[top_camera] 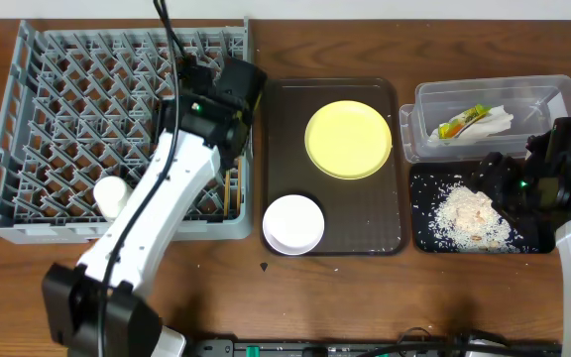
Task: Sort waste into correct bins and load items into the dishwasher
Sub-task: 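Place the blue bowl into the dish rack with the left gripper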
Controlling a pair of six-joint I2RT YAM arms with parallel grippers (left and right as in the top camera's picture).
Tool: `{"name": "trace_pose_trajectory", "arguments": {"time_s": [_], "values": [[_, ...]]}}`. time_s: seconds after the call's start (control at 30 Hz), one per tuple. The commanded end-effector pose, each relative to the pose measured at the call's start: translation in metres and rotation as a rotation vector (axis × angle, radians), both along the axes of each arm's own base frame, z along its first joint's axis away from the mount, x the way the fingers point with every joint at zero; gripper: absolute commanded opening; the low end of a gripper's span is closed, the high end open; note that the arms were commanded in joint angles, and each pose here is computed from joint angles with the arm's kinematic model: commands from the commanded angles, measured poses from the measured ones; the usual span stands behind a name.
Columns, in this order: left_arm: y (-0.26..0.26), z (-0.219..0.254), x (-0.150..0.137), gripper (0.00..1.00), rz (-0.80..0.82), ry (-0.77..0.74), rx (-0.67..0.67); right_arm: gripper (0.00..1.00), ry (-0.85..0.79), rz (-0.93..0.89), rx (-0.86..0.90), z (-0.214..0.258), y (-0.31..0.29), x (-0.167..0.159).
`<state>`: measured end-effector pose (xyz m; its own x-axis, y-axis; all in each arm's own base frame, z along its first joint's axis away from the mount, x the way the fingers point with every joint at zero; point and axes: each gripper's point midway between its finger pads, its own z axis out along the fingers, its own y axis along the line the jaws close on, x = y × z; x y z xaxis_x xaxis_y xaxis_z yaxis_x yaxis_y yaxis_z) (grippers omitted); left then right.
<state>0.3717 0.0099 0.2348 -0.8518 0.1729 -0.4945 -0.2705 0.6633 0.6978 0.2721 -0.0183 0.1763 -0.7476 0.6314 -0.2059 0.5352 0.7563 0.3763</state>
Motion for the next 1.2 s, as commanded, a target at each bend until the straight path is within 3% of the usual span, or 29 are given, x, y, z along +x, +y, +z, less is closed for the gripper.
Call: {"name": "trace_pose_trajectory", "arguments": {"time_s": [0.0, 0.13, 0.33, 0.8, 0.93, 1.07, 1.17], "values": [[0.03, 0.008, 0.007, 0.07, 0.103, -0.032, 0.213, 0.76, -0.006, 0.02, 0.001, 0.001, 0.002, 0.0], [0.035, -0.016, 0.021, 0.07, 0.124, 0.002, 0.246, 0.76, -0.006, 0.02, 0.001, 0.001, 0.002, 0.0], [0.04, -0.023, 0.033, 0.08, 0.153, 0.013, 0.476, 0.76, -0.007, 0.02, 0.0, 0.001, 0.002, 0.0], [0.0, -0.095, 0.04, 0.11, 0.041, 0.156, 0.297, 0.77, -0.011, 0.02, -0.001, 0.001, 0.002, 0.001], [-0.022, -0.098, 0.038, 0.17, -0.015, 0.16, 0.288, 0.77, -0.011, 0.02, -0.001, 0.001, 0.002, 0.001], [-0.044, -0.102, 0.036, 0.53, -0.068, 0.166, 0.249, 0.77, -0.011, 0.02, -0.001, 0.001, 0.002, 0.001], [-0.068, -0.111, 0.029, 0.58, -0.121, 0.194, 0.122, 0.77, -0.011, 0.02, -0.001, 0.001, 0.002, 0.001]]}}
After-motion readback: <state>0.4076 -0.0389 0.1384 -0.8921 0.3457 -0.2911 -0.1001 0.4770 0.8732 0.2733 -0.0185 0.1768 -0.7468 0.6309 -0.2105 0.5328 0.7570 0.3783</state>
